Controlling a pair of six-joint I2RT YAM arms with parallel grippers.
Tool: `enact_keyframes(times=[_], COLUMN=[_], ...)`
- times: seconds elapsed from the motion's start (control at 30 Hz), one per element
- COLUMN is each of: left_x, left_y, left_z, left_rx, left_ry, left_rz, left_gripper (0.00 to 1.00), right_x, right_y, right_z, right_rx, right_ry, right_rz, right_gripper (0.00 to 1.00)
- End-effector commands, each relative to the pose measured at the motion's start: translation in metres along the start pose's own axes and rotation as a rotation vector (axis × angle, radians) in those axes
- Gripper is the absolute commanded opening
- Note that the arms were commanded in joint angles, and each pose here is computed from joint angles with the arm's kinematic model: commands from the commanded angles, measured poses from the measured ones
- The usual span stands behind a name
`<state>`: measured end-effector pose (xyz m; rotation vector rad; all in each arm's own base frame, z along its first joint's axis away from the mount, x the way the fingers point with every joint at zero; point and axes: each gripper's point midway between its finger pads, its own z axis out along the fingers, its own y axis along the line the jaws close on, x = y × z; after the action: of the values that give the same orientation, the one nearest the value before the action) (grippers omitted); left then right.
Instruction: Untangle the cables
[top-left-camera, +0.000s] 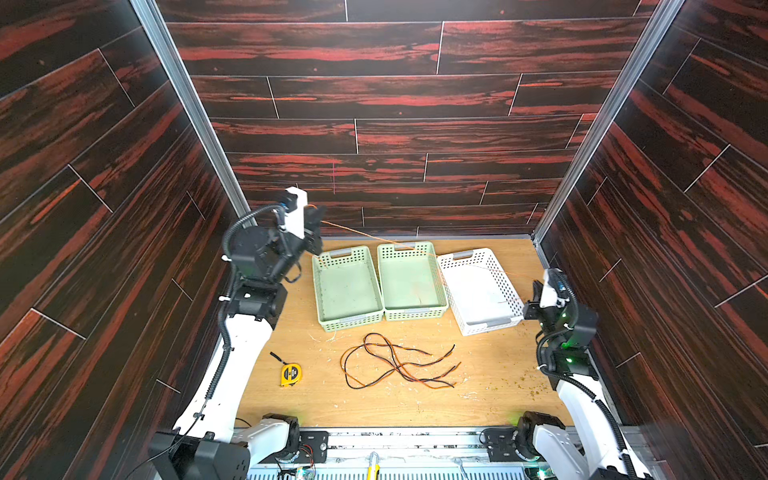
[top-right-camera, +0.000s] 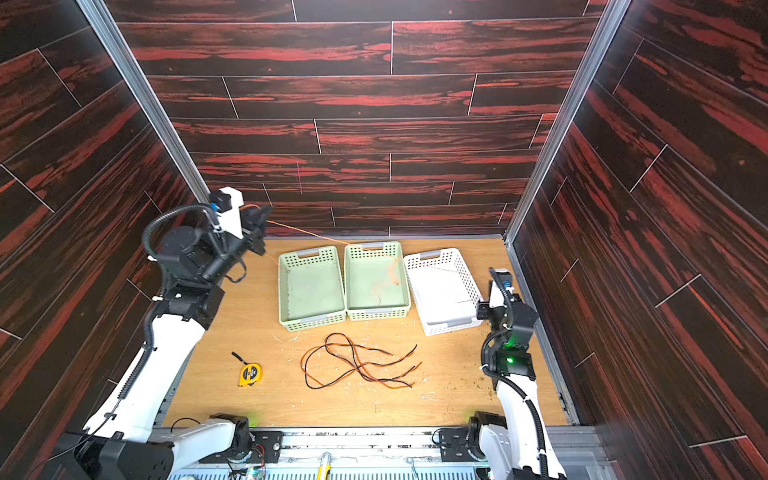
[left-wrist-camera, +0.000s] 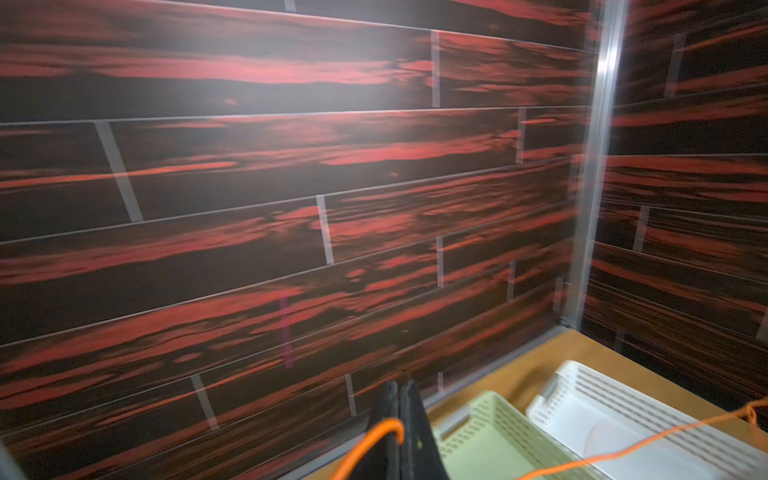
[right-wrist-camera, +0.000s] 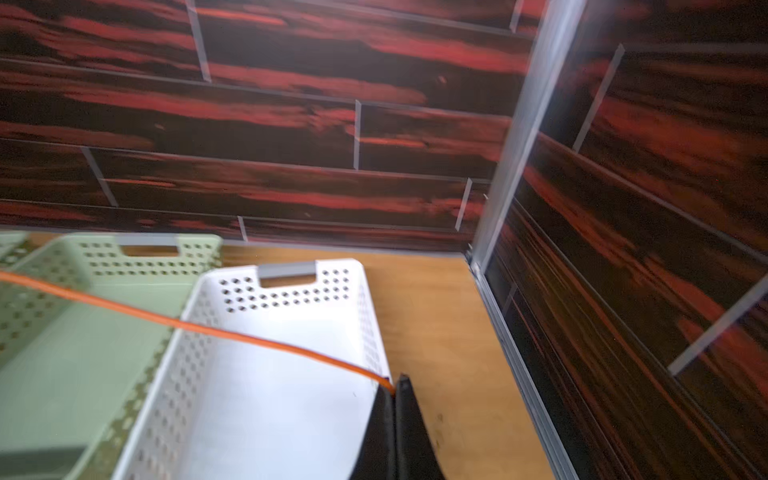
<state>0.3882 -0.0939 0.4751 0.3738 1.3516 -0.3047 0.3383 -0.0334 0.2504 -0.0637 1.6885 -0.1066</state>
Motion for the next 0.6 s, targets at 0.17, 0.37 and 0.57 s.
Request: enact_keyframes(times=[0.17,0.37,0.57], left_x=[-0.028,-0.031,-0.034], left_y=[0.058,0.087,0.107], left_z=[-0.005,-0.011,-0.015], left_rx=[-0.159,-0.228,-0.281], left_ry=[-0.082,-0.093,-0.093], left_rz=[-0.025,-0.048,-0.043], left_gripper=[0.00,0.00,0.00], right_x=[0.026,0.048,0.067], right_y=[-0.037,-0.050,-0.060], right_z=[0.009,0.015,0.019], right_rx=[0.131,0.174,0.211], right_ry=[0.116,0.181,0.227], right_rz=[0.108,0.145,0.177], right_gripper=[0.00,0.00,0.00])
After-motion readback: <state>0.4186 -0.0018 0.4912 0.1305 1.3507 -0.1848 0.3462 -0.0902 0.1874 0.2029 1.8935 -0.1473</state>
